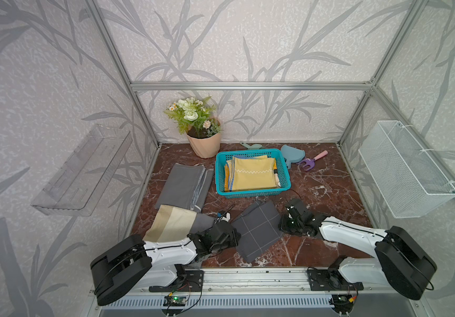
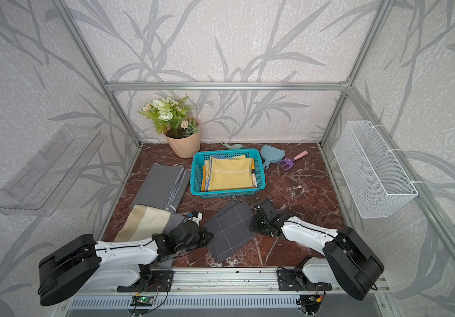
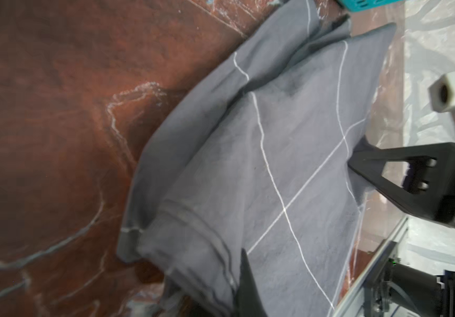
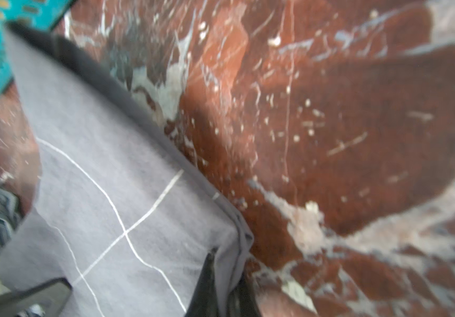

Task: Put the folded pillowcase in the basket
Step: Pick up the pillowcase at the center of the board, then place the pillowcase in the basket.

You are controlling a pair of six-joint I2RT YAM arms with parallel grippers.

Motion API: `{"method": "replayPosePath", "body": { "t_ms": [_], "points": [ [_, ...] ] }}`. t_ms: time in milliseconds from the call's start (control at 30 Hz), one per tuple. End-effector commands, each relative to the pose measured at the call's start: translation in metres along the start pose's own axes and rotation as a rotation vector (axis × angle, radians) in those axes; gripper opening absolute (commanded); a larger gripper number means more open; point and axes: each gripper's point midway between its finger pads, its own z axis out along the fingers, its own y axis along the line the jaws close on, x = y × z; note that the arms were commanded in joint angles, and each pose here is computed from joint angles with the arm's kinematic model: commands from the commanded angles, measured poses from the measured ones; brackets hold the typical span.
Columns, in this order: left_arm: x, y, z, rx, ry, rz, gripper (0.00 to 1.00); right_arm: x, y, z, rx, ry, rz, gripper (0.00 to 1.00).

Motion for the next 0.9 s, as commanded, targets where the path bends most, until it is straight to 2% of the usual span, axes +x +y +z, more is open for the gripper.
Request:
{"method": "replayPosePath", "body": {
  "t_ms": [0,267,500,633,733,867],
  "points": [
    [-0.009,-0.007,-0.012,-0.037,-0.011,0.096,0.00,0.006,0.004,-0.022,0.045,-0.005,-0.088,0.00],
    [-0.048,-0.088,-0.050,0.163,-0.108,0.240,0.00,-0.011,0.051,-0.083,-0.053,-0.093,-0.202,0.00],
    [-0.086,-0.145,-0.073,0.238,-0.214,0.332,0.00,-0.047,0.107,-0.146,-0.175,-0.239,-0.309,0.00],
    [-0.110,-0.174,-0.084,0.255,-0.265,0.394,0.00,-0.070,0.132,-0.167,-0.178,-0.318,-0.385,0.02],
    [-0.136,-0.181,-0.086,0.238,-0.313,0.417,0.00,-0.091,0.144,-0.170,-0.148,-0.354,-0.427,0.02],
    [-0.183,-0.167,-0.080,0.197,-0.409,0.398,0.00,-0.126,0.157,-0.163,-0.172,-0.385,-0.412,0.02]
  ]
}}
